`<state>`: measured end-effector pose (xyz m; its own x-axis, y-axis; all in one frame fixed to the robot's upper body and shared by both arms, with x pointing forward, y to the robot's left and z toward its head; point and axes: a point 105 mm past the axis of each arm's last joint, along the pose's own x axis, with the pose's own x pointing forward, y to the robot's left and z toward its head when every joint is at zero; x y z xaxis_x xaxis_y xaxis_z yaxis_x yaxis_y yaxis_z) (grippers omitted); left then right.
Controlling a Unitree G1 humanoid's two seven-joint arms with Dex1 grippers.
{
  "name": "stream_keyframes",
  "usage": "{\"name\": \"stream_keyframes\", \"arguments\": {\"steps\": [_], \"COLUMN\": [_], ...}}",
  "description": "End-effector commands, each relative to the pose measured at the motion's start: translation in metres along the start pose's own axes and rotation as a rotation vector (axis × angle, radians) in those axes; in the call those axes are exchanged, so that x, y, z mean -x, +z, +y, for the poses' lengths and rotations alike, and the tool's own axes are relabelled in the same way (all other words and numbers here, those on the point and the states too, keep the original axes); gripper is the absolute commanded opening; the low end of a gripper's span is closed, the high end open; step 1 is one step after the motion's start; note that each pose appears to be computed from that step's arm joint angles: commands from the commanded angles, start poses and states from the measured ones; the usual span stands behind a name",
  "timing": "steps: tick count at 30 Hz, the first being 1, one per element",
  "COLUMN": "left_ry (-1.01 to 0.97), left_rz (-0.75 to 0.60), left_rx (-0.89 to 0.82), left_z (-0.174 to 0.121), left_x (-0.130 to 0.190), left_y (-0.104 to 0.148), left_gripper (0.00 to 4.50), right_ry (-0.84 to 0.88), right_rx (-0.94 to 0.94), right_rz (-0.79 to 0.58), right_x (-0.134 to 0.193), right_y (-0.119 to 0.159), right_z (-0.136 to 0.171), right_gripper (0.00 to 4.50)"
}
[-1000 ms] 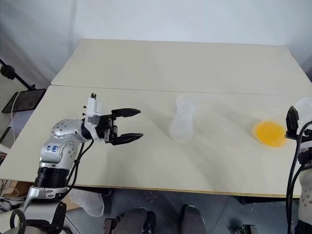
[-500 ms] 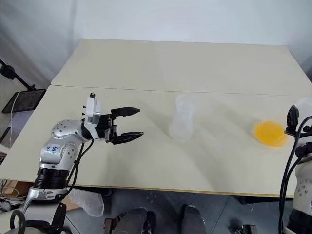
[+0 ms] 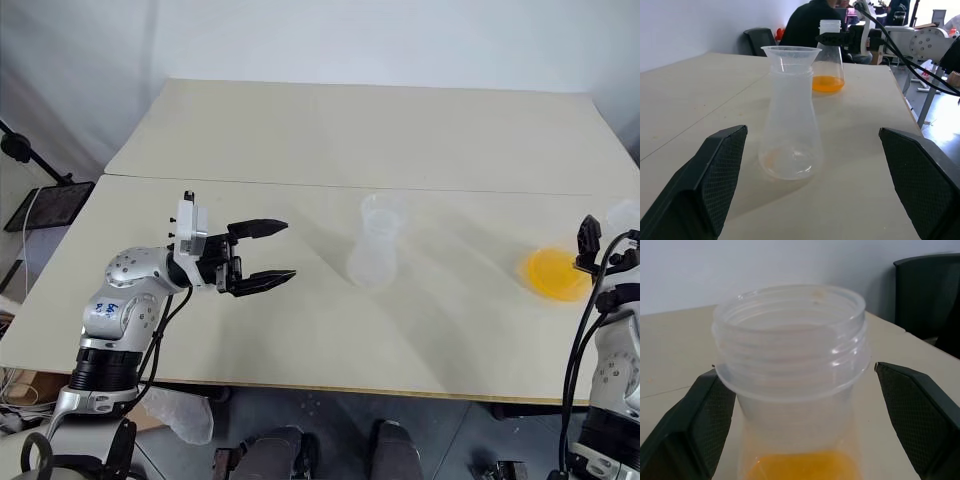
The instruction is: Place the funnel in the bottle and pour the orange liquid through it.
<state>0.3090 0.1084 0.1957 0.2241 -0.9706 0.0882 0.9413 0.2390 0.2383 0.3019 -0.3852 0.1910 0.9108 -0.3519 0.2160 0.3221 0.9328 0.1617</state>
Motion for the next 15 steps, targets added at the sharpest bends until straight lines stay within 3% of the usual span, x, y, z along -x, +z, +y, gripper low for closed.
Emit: {"name": "stream_keyframes", "arguments": {"steps": [1,4,7,11,15], "left_ry": [-0.01,-0.008,-0.006,-0.002,0.002], "left_rz": [-0.035,-0.036,-0.034,-0.031,-0.029], "left_rx": [-0.041,-0.042,-0.043,-0.042,-0.039], "left_z": [-0.003,-0.003,-0.003,-0.004,-0.004], "left_x": [-0.001,-0.001,0.0,0.001,0.002], "left_y": [0.012,0.012,0.012,0.012,0.012], "left_gripper": [4.49,4.49,4.5,4.5,4.5], "right_ry": [0.02,0.028,0.055,0.064,0.067], "right_rx": [0.019,0.018,0.033,0.035,0.04], "right_rz": [-0.064,-0.07,-0.087,-0.094,-0.088], "right_x": [-0.004,-0.006,-0.008,-0.009,-0.009], "right_y": [0.016,0.016,0.017,0.014,0.011], "right_z": [0.002,0.004,0.009,0.012,0.013], "right_gripper": [4.5,4.5,3.91,2.68,2.56]}}
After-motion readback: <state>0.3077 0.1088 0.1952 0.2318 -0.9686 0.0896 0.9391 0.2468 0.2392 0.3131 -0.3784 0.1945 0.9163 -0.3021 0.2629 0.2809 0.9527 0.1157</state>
